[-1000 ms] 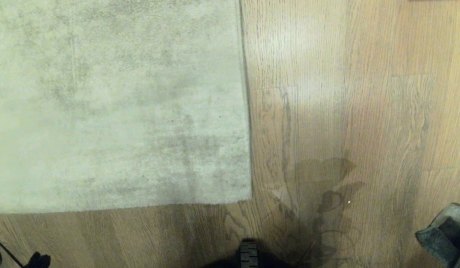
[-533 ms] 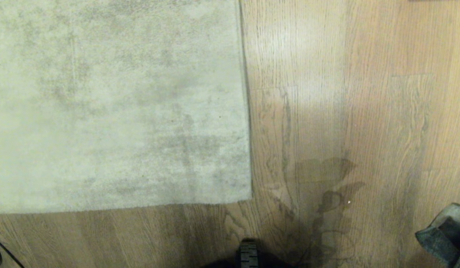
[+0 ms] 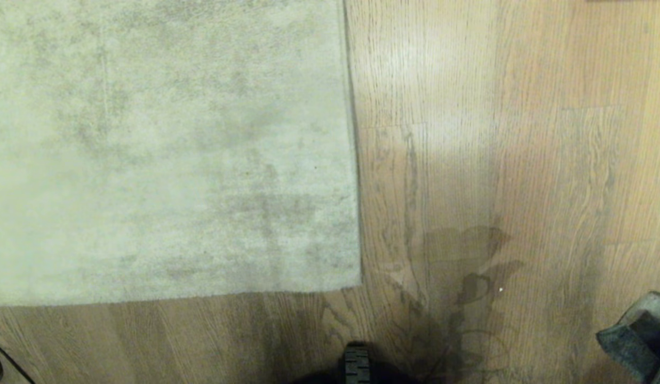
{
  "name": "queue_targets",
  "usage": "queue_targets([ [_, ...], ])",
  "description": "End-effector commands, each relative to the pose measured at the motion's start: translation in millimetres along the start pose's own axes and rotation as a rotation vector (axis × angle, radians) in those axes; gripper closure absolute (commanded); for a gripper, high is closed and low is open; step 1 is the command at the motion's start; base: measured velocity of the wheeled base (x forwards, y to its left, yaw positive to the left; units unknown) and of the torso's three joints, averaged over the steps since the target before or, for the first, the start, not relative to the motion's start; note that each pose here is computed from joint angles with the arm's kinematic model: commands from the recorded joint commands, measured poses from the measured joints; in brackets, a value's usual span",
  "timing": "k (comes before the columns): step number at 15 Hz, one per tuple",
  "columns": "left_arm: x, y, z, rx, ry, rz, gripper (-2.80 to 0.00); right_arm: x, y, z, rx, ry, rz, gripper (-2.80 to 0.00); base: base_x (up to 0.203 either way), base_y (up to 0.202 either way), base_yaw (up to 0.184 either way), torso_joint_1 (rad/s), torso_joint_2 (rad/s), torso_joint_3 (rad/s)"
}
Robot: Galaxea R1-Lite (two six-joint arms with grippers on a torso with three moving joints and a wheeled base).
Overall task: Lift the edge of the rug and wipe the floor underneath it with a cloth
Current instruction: Put down the rag
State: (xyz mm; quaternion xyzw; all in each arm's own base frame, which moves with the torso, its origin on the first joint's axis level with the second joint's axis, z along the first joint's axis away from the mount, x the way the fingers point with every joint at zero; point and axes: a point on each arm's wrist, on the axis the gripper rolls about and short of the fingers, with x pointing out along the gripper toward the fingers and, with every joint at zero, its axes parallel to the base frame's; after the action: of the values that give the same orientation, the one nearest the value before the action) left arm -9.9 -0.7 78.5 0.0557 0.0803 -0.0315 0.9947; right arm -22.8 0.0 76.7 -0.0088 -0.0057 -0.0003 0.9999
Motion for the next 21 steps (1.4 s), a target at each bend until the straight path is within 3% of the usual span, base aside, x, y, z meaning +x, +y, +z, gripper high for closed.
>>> queue_targets([
  [1, -10.1, -0.9, -3.9, -0.044, -0.133, 0.028, 0.0, 0.0, 0.0, 0.1, -0.001, -0.001, 0.0, 0.0, 0.0, 0.0, 0.0, 0.0, 0.0, 0.0],
  [3, -12.1, -0.8, -5.2, -0.093, -0.159, 0.045, 0.0, 0.1, 0.0, 0.1, -0.001, 0.001, 0.0, 0.0, 0.0, 0.0, 0.0, 0.0, 0.0, 0.0],
  [21, -12.1, -0.8, -5.2, -0.101, -0.159, 0.045, 0.0, 0.1, 0.0, 0.1, -0.001, 0.001, 0.0, 0.0, 0.0, 0.0, 0.0, 0.0, 0.0, 0.0],
])
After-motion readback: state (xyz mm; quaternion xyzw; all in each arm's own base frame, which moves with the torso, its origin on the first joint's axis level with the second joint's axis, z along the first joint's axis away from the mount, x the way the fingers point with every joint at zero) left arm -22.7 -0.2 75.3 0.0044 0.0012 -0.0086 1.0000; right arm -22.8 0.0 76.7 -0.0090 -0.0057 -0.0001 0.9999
